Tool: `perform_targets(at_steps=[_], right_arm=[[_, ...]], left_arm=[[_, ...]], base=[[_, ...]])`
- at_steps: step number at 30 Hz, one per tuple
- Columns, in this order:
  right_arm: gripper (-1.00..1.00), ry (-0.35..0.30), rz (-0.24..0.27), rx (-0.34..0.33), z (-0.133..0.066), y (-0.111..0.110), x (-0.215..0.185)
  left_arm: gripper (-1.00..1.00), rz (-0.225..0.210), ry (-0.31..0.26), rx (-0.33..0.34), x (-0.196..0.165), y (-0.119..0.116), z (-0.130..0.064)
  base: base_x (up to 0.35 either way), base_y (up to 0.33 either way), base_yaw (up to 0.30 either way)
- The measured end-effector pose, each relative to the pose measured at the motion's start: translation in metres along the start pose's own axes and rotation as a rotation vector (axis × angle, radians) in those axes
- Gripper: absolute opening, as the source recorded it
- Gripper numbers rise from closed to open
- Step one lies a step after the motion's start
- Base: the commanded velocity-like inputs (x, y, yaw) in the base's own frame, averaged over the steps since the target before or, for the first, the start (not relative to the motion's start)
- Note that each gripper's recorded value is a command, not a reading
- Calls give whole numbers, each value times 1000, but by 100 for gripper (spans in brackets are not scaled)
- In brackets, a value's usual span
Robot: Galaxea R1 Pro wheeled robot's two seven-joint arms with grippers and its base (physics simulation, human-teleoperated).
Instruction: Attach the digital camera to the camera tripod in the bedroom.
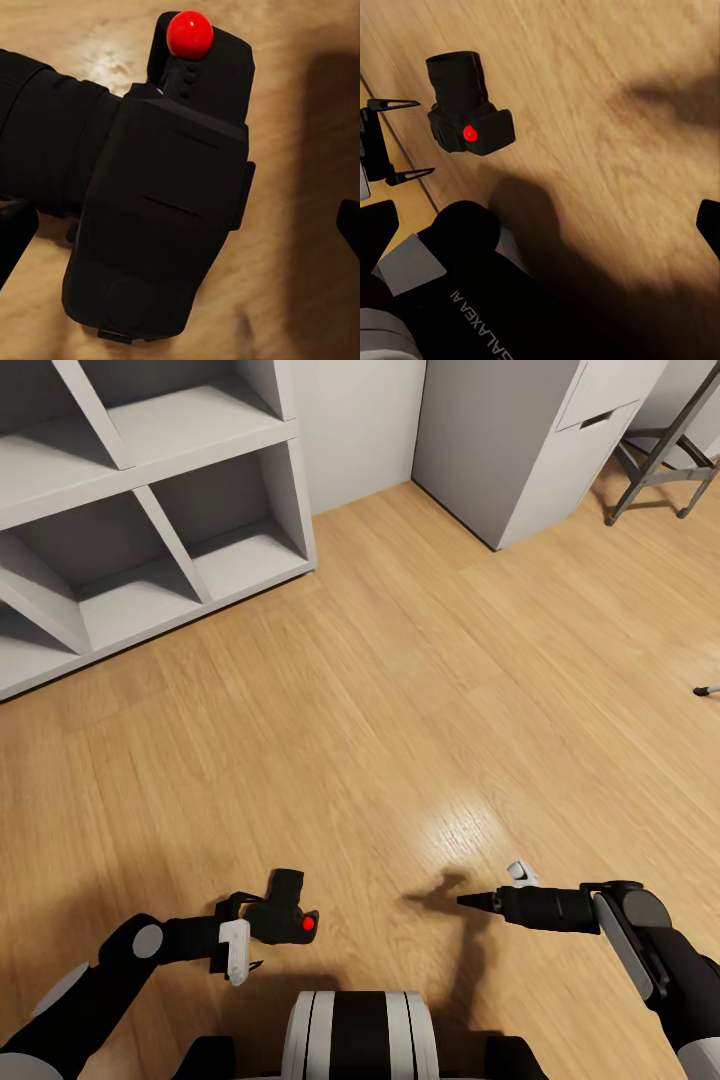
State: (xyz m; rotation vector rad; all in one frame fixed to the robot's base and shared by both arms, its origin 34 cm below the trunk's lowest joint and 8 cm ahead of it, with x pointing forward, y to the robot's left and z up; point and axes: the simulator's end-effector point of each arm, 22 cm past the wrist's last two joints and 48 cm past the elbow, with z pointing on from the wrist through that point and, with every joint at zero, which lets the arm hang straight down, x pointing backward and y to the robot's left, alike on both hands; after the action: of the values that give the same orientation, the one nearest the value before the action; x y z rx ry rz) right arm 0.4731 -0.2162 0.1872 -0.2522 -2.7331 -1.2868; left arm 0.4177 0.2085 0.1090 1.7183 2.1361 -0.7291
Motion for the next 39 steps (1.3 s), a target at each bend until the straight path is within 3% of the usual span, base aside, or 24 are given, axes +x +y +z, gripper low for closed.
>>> perform_targets(at_steps=[2, 10, 31, 39], right_arm=[[100, 0, 0, 0, 0, 0, 0], [100, 0, 0, 0, 0, 0, 0], [100, 2, -1, 1, 1, 0, 0], [100, 0, -1, 2, 0, 0, 0]], left_arm=[[100, -2, 0, -9, 0, 2, 0], [100, -54, 9, -148, 13, 38, -14], [100, -79, 14, -162, 14, 38, -9], [100, -79, 47, -166, 15, 37, -3]], base=[[0, 0, 0], [0, 0, 0], [0, 0, 0], [0, 0, 0]])
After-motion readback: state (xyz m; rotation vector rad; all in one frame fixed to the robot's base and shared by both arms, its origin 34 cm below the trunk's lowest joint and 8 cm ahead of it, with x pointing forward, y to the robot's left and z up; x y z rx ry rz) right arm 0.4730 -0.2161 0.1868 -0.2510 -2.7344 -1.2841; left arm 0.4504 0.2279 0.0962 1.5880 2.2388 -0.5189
